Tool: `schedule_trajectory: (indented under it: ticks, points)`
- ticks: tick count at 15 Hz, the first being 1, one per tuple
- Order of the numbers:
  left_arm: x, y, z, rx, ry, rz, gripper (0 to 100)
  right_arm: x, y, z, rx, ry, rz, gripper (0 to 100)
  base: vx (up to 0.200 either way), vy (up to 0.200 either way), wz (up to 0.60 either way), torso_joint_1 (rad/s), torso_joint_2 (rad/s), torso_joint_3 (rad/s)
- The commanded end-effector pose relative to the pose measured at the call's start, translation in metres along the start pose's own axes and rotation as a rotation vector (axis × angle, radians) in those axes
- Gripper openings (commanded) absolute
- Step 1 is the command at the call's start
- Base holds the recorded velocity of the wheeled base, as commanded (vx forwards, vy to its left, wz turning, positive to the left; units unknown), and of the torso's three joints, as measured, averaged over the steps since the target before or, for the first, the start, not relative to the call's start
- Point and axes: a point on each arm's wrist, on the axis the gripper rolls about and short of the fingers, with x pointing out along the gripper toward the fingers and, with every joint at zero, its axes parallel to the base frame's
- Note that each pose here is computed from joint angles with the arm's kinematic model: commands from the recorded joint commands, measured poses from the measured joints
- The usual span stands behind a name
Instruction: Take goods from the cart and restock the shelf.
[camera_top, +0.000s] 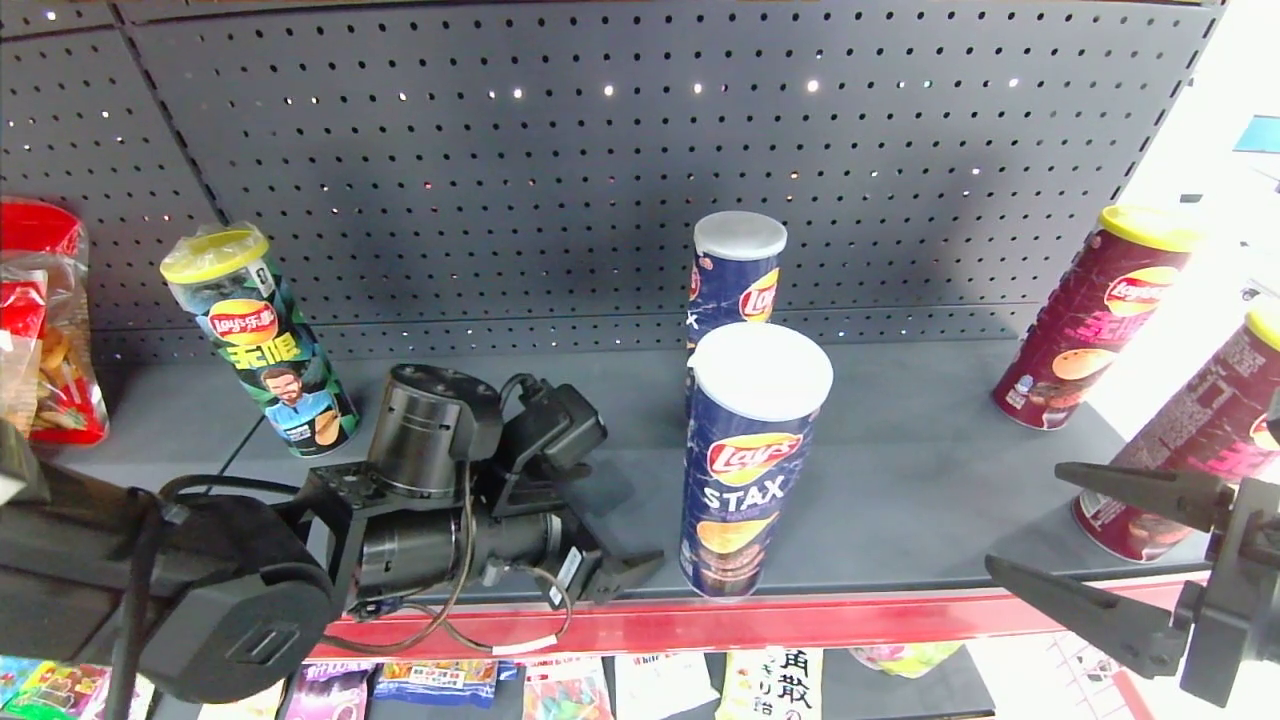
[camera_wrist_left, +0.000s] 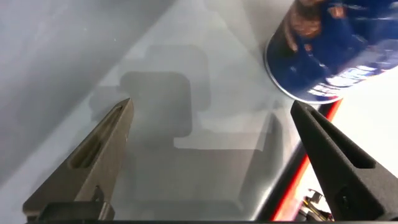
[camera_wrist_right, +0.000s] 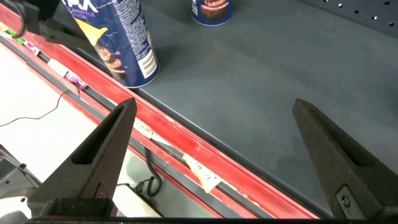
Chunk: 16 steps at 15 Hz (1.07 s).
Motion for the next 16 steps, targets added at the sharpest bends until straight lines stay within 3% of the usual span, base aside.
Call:
schedule_trajectory:
  ticks: [1, 16]
  points:
    - [-0.003, -0.002, 0.002, 0.006, -0.012, -0.003, 100, 0.001, 0.0, 0.0, 0.0, 0.003, 0.0, 100, 0.0, 0.0, 0.0, 0.0, 0.0, 0.0]
    - [0.014, -0.001, 0.007, 0.01, -0.013, -0.014, 100, 0.002, -0.001, 0.002, 0.001, 0.0, 0.0, 100, 0.0, 0.0, 0.0, 0.0, 0.0, 0.0]
